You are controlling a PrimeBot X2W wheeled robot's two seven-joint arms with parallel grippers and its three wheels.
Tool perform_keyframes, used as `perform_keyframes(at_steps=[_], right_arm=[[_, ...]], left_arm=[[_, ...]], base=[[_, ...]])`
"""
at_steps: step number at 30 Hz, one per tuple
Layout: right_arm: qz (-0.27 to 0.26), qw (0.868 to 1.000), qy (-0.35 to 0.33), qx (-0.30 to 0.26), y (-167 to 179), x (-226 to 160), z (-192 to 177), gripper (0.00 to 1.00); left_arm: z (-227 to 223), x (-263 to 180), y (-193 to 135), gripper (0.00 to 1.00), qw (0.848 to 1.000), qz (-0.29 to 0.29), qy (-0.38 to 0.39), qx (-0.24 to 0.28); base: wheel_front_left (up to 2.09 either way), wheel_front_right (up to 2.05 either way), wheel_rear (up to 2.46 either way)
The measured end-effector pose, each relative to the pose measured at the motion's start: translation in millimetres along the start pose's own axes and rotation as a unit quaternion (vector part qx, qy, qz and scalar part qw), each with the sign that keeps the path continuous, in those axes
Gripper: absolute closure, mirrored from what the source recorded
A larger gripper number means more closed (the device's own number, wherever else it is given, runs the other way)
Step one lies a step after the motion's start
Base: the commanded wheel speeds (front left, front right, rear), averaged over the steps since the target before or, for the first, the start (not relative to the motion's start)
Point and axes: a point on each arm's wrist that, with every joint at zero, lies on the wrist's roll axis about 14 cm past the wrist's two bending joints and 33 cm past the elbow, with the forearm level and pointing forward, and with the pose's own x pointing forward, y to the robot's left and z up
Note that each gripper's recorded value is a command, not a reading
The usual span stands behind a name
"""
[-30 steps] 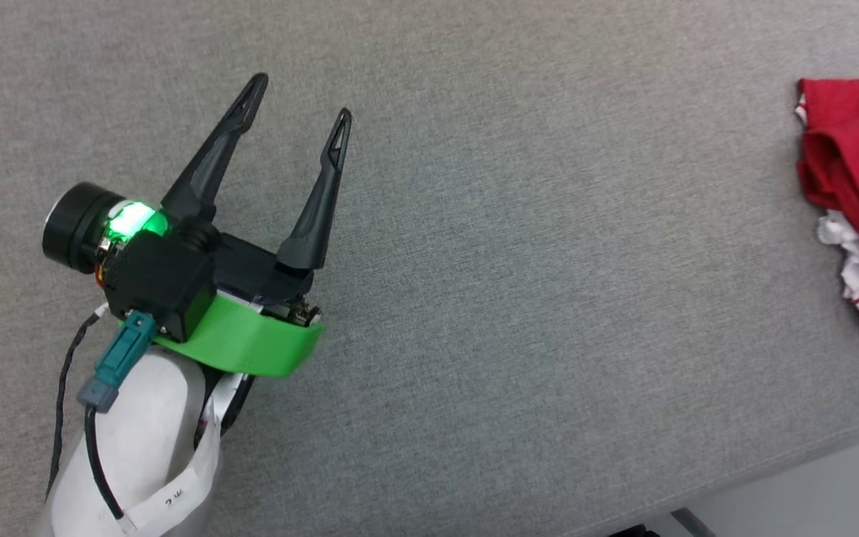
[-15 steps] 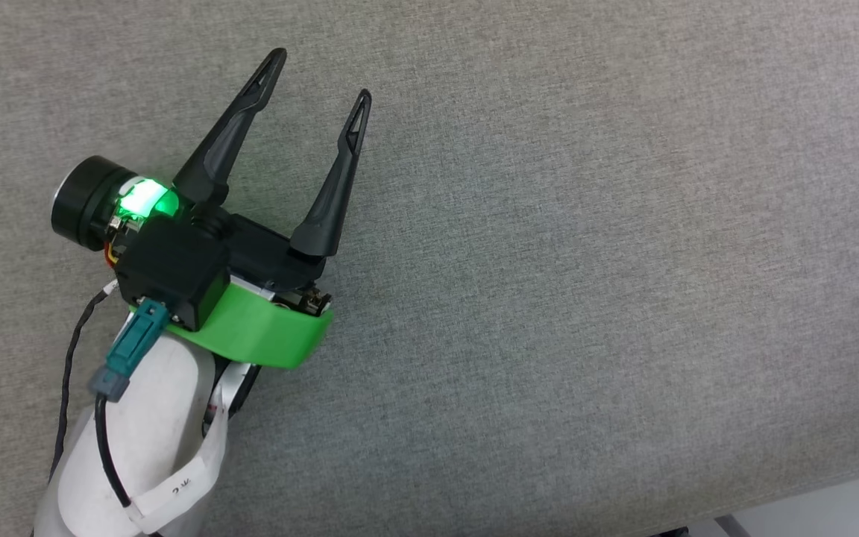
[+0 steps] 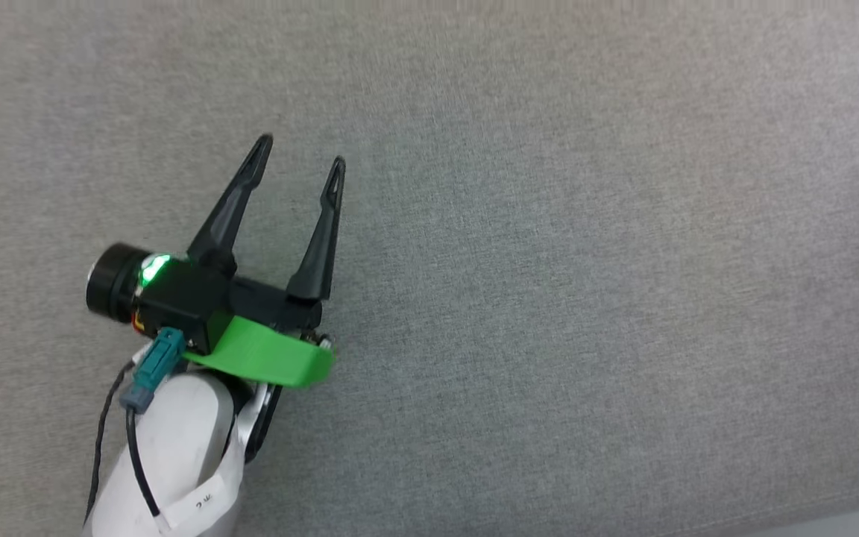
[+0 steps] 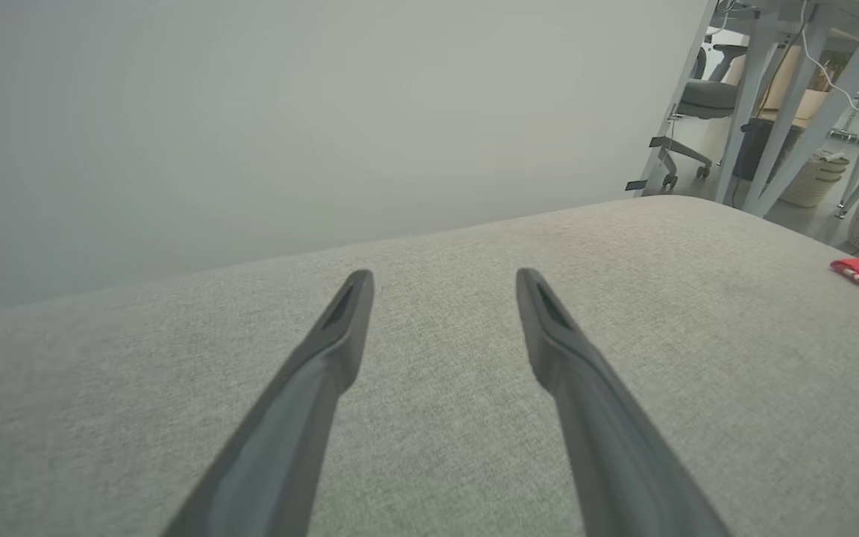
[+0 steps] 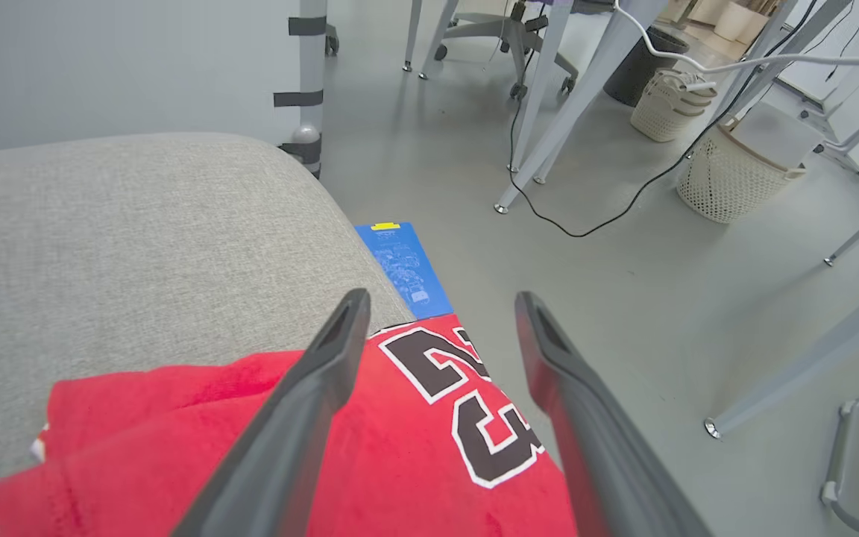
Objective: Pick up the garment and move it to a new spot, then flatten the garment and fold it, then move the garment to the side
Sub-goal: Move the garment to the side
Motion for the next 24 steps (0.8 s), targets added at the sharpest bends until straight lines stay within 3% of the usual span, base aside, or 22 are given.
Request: perform_keyframes(at_steps=[12,24], right_arm=[[0.128,0.985,-0.095,0.072,81.9,-74.0,11.3,0.00],[0.283,0.942,-0.139,0.118,182.6,-161.3,42.7,0.00]], left_arm=[[30.6,-63.2,32.9,0.00,0.993,0.118,0.010,0.023],[67.7,-130.7,69.9,0.00,0.975,0.214,-0.006,0.057]], base=[[0.00,0.00,0.00],[0.00,0.00,0.00]])
